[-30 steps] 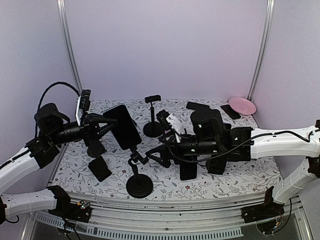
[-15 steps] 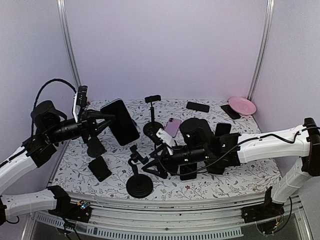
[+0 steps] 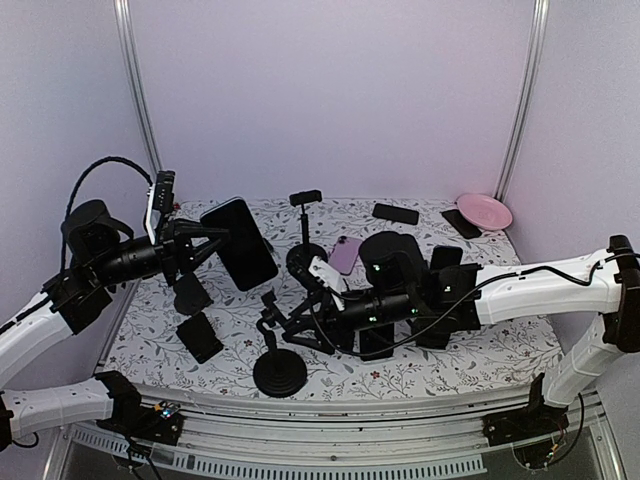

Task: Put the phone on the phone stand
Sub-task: Adjust the phone stand at the center of the board.

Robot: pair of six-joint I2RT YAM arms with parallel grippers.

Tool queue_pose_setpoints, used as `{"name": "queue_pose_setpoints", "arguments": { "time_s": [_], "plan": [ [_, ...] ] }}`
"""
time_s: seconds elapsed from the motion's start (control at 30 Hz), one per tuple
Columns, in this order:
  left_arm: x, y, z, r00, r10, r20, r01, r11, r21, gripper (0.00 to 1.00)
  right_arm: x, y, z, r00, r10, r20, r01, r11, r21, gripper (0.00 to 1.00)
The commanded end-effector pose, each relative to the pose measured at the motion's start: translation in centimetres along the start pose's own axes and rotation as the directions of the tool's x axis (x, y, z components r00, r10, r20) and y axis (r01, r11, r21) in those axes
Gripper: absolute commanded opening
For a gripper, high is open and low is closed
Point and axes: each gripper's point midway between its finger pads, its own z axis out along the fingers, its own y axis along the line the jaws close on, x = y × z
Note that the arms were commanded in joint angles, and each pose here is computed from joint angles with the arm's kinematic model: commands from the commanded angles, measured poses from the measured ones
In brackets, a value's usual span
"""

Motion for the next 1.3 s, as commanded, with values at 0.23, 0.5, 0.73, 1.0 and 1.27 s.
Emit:
{"name": "queue_pose_setpoints", "arguments": {
  "time_s": [0.23, 0.5, 0.73, 1.0, 1.27],
  "plan": [
    [-2.8, -1.2, -0.4, 0.996, 0.062, 0.070, -0.064, 0.998, 0.016, 0.00, -1.2, 2.9, 0.7, 0.999, -0.043, 0.028, 0.045, 0.996, -0.080, 0.29],
    [-2.7, -1.1, -0.4, 0.996, 0.060, 0.069, -0.061, 0.998, 0.015, 0.00, -0.8, 2.4, 1.4, 0.999, -0.019, 0.026, 0.019, 1.000, -0.009, 0.20],
    [-2.8, -1.1, -0.5, 0.996, 0.063, 0.070, -0.064, 0.998, 0.008, 0.00, -0.9, 1.2, 1.5, 1.000, 0.001, 0.027, -0.003, 0.997, 0.079, 0.03],
    [-3.5, -0.9, -0.7, 0.994, 0.073, 0.087, -0.071, 0.997, -0.019, 0.00, -3.8, 0.3, 0.2, 0.991, -0.006, 0.132, -0.027, 0.969, 0.244, 0.02],
    [-4.3, -0.3, -1.3, 0.990, 0.083, 0.116, -0.074, 0.994, -0.080, 0.00, -6.1, -2.9, -1.6, 0.968, -0.006, 0.250, -0.113, 0.881, 0.459, 0.02]
  ]
}}
